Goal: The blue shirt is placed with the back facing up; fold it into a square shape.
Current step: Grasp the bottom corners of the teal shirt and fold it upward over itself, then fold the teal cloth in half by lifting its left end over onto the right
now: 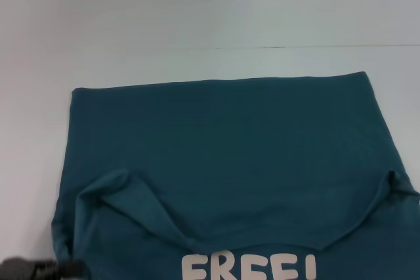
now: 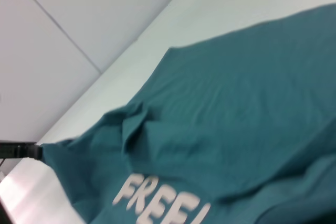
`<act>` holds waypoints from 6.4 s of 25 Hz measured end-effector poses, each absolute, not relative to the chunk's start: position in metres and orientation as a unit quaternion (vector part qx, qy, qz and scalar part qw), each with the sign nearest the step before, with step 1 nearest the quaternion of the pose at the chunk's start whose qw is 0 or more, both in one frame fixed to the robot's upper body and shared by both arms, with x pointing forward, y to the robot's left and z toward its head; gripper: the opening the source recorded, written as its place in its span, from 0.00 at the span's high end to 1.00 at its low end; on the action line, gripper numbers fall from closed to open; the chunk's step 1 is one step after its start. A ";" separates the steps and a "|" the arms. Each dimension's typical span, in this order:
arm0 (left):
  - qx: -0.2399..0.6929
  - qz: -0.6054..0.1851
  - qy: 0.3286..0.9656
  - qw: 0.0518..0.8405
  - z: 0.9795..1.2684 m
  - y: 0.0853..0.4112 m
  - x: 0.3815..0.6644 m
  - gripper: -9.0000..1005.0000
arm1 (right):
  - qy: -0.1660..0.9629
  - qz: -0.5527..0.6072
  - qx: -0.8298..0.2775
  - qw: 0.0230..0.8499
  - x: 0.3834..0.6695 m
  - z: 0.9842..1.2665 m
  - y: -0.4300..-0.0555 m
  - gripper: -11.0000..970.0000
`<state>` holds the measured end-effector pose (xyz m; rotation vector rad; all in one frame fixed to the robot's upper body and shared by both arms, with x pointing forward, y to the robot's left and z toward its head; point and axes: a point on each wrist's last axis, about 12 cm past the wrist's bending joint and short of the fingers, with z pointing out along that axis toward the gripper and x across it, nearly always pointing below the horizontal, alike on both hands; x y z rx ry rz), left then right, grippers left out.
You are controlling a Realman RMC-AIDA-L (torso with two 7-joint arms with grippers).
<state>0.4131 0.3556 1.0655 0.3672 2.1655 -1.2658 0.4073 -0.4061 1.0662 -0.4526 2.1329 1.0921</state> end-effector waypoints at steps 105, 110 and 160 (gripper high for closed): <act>-0.006 -0.398 0.805 0.439 1.073 0.330 0.532 0.07 | 0.813 0.359 -0.094 0.449 0.567 1.101 -0.354 0.13; -0.033 -0.415 0.799 0.434 1.068 0.339 0.516 0.08 | 0.816 0.362 -0.100 0.439 0.569 1.108 -0.359 0.13; -0.150 -0.395 0.864 0.275 1.044 0.349 0.514 0.09 | 0.825 0.333 -0.076 0.451 0.579 1.125 -0.380 0.14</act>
